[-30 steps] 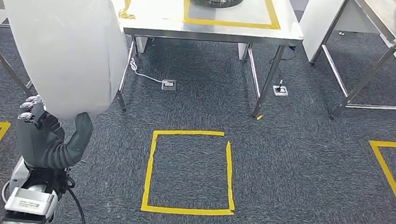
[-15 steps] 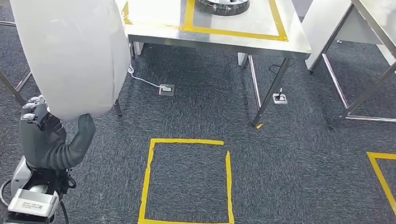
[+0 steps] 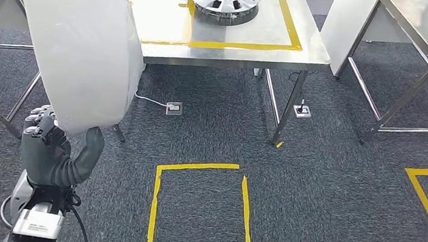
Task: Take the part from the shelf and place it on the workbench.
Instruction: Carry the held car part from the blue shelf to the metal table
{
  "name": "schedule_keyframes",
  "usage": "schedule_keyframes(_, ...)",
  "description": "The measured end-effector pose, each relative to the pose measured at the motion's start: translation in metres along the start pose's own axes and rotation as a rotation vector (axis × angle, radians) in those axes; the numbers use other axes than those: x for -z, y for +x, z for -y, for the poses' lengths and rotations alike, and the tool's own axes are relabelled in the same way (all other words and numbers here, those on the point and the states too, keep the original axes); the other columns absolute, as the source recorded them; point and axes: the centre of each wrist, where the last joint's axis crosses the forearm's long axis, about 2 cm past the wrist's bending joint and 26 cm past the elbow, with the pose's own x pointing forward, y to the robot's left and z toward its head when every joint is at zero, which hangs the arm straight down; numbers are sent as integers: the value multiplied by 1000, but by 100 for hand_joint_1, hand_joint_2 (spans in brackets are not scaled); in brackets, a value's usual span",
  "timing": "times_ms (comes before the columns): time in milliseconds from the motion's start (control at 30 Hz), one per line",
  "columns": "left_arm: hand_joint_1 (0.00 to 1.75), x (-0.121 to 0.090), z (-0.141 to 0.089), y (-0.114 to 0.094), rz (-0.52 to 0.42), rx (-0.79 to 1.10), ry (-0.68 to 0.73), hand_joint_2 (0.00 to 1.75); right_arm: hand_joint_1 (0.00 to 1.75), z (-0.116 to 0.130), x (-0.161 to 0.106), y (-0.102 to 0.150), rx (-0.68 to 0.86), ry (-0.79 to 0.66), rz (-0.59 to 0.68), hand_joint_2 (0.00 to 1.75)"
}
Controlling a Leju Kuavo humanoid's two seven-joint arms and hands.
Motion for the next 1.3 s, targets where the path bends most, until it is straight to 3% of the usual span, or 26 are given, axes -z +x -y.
schedule_keyframes(533,175,-3,-5,1,3,29,-11,175,0,1,3,11,-3,24,-50,0)
schedule_keyframes(1300,175,-6,-17,-1,4,132,-22,175,0,3,3,8,-20,28,-61,0)
